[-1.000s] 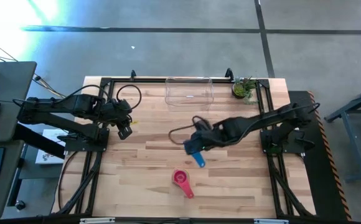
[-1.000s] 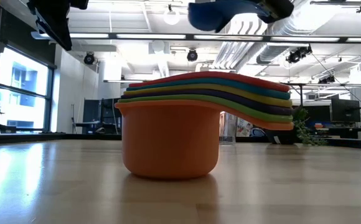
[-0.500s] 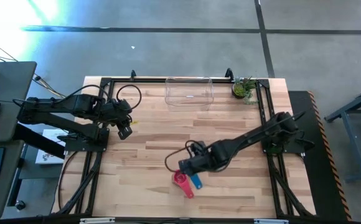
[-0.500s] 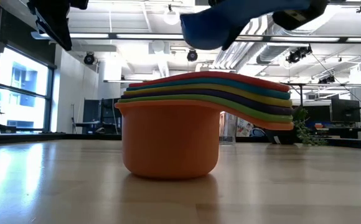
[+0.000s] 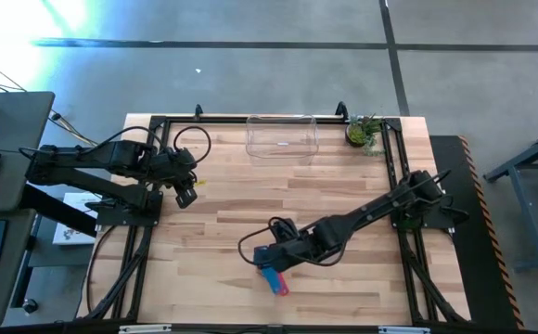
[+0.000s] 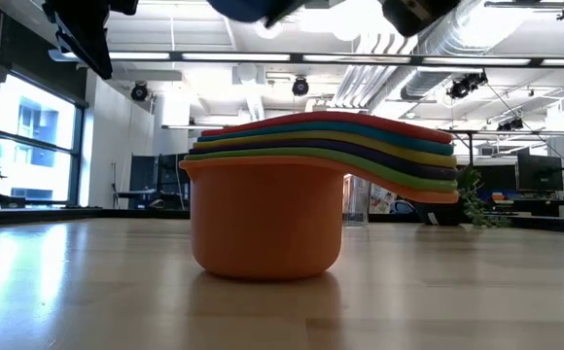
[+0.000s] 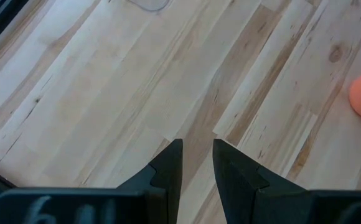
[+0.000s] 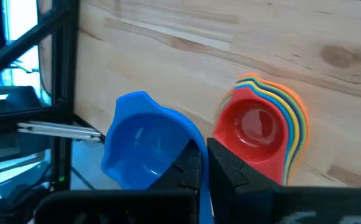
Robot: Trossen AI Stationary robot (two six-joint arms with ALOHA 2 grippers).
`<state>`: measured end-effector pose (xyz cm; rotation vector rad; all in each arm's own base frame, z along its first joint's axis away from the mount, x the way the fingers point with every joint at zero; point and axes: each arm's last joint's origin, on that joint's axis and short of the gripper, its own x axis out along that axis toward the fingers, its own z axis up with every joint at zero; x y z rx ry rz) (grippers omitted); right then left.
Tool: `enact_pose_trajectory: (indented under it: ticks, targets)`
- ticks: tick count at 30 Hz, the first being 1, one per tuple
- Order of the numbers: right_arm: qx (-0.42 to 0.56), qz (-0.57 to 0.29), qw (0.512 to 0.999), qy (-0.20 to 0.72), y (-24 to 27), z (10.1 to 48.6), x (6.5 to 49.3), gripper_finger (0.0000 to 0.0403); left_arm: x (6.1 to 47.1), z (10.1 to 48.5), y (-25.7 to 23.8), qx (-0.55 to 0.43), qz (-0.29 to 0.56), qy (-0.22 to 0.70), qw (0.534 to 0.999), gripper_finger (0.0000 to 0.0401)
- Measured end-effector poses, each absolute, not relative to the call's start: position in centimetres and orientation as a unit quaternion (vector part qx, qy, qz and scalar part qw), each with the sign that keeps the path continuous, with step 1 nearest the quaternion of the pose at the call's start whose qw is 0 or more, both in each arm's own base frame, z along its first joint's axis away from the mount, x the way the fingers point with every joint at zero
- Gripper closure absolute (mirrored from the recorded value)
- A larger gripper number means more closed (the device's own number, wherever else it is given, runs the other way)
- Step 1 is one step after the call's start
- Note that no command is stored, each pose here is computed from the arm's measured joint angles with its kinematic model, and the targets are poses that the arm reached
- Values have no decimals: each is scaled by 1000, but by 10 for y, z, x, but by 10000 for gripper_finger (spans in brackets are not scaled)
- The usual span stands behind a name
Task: Nest measuring cups in basket
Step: Stack the blue measuring cup on the pink measuring cup
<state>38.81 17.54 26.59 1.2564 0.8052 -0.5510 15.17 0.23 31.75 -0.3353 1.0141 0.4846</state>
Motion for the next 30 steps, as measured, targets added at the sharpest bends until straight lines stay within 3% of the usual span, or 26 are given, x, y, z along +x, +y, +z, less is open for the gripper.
enact_pose_trajectory:
  ticks: [8,15,30]
  targets:
    - [559,-249,705,358,173,267,391,403,152,318,2,-158,229,478,833,323]
    - [557,-257,680,402,179,239,400,403,152,318,2,-158,229,478,833,323]
    - [553,-284,643,448,179,218,400,403,152,318,2,-158,229,478,833,323]
